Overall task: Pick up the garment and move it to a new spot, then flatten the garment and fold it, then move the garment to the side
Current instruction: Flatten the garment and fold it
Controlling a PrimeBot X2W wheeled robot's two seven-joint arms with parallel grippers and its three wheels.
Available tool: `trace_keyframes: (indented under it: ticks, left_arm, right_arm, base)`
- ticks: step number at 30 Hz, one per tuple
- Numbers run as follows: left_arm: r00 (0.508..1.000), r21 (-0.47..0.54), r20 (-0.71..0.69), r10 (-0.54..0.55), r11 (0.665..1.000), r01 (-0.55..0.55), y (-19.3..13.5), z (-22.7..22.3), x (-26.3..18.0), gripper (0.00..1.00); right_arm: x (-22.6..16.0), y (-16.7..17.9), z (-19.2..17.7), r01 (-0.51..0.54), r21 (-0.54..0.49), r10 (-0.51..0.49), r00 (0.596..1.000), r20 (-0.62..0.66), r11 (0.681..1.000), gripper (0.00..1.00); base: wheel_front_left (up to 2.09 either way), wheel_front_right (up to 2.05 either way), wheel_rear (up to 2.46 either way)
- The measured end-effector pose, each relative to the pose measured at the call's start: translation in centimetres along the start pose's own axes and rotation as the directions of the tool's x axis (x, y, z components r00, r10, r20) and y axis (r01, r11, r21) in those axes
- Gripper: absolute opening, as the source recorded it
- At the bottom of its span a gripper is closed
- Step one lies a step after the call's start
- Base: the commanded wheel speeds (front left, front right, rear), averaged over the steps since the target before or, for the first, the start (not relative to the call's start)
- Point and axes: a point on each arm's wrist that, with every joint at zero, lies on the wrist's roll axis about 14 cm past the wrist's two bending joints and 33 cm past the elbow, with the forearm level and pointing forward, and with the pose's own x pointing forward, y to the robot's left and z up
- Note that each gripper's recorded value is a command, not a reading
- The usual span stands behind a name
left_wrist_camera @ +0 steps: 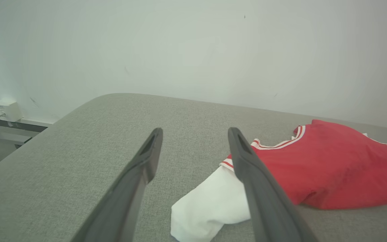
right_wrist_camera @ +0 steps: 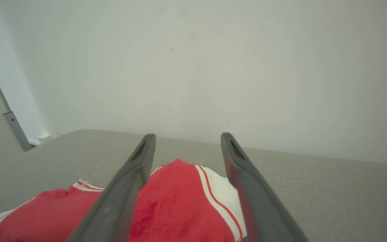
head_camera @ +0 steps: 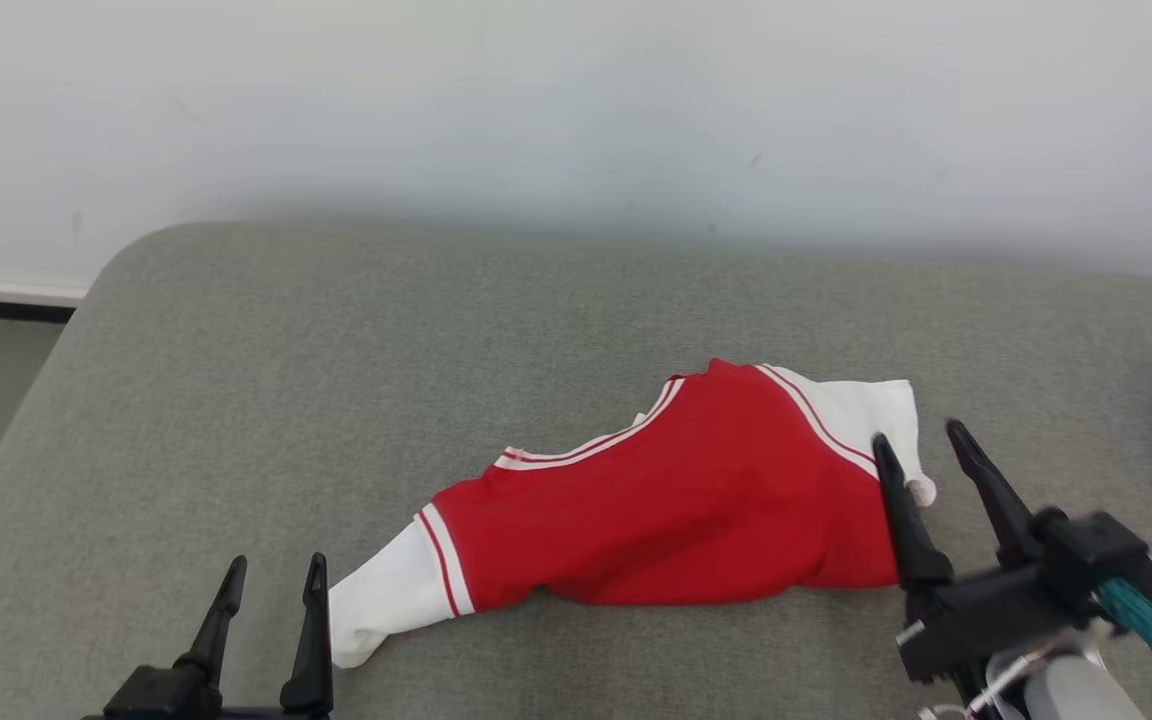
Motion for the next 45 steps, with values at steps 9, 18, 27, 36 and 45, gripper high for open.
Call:
trace_keyframes:
  ticks: [9,18,27,36,45]
  left_arm:
    - [0.999,0.009,0.012,-0.042,0.999,0.042,-1.2,0.3,0.5,1.0]
    - [0.998,0.016,-0.008,-0.06,0.998,0.061,-1.7,-0.3,0.9,1.0]
    - [0.985,0.116,0.034,-0.168,0.98,0.163,-2.7,2.0,5.0,1.0]
    - [0.948,0.127,0.008,-0.319,0.94,0.316,-6.2,4.8,11.7,1.0]
    - [0.889,0.08,-0.192,-0.415,0.897,0.436,-8.6,0.9,14.5,1.0]
  right_arm:
    - [-6.9,-4.0,-0.8,0.219,0.033,-0.219,0.976,-0.008,0.975,1.0]
    - [-8.4,-4.2,-1.4,0.271,0.046,-0.27,0.963,-0.022,0.962,1.0]
    - [-7.6,-4.3,-1.6,0.274,0.052,-0.273,0.962,-0.02,0.96,1.0]
    - [-8.4,-6.2,-2.5,0.344,0.058,-0.342,0.938,-0.049,0.937,1.0]
    - [-9.3,-8.0,-3.7,0.41,0.055,-0.405,0.911,-0.084,0.91,1.0]
  base:
    - [0.0,0.0,0.0]
    - [0.0,0.0,0.0]
    - [0.0,0.0,0.0]
    - [0.0,0.0,0.0]
    - [0.0,0.0,0.0]
